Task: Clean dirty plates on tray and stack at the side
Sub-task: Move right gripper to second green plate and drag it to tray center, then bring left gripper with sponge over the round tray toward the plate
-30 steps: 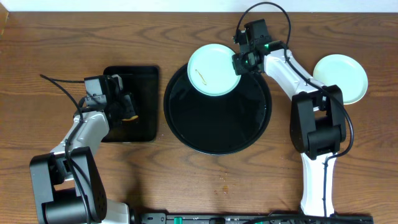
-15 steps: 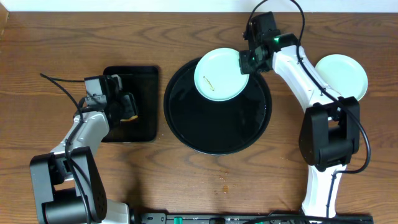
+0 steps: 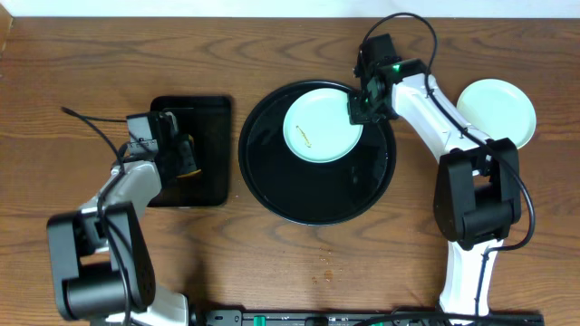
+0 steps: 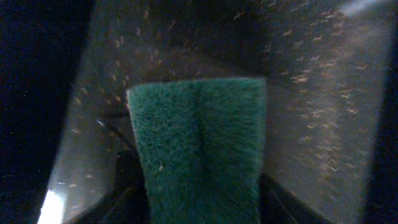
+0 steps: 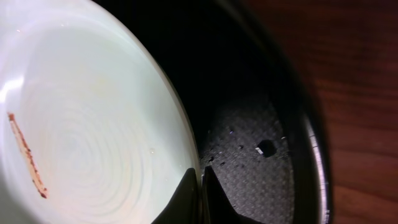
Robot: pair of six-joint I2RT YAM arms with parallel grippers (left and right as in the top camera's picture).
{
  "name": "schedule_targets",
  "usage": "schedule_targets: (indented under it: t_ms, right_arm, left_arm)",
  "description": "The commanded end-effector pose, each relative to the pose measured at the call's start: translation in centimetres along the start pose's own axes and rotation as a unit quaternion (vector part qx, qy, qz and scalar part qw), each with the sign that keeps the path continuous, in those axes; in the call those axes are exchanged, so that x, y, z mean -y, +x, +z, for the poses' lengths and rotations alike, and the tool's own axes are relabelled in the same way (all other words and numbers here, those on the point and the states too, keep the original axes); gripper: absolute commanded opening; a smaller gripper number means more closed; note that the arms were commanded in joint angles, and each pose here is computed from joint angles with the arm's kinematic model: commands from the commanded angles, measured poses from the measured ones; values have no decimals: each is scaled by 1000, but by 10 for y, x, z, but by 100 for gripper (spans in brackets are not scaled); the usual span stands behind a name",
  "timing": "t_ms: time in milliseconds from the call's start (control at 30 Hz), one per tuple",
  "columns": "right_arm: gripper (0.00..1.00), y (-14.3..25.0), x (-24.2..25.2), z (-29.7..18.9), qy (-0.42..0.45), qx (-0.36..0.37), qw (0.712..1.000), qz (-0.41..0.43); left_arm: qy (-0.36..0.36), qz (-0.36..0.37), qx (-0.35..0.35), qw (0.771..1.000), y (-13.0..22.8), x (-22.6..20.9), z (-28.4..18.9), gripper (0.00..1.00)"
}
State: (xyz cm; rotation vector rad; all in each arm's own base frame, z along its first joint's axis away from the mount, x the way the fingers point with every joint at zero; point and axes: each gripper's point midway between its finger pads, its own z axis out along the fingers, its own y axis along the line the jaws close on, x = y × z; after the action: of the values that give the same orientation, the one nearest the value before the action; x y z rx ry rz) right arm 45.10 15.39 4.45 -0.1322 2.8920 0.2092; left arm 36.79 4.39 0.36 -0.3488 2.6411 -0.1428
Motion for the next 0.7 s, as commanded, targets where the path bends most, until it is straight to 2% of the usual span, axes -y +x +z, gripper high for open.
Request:
schedule_targets:
  t_ms: [0, 33, 200, 467, 667]
  right_arm:
    - [1, 11, -3, 2, 1, -13, 1000, 7]
    - [1, 14, -2, 4, 2, -16, 1000, 8]
    - [1, 21, 2, 9, 5, -25, 1000, 14]
    - [6, 25, 2, 13, 5, -29, 999, 27]
    - [7, 25, 2, 13, 5, -29, 999, 27]
  left_arm:
    - [-9, -1, -14, 1000, 11, -6, 8, 20]
    - [-8, 0, -10, 1000, 8, -5, 7, 14]
    - [3, 5, 30, 1000, -14, 2, -13, 8]
    - [57, 26, 106, 992, -44, 44, -70, 8]
    - [107, 46, 90, 989, -27, 98, -78, 8]
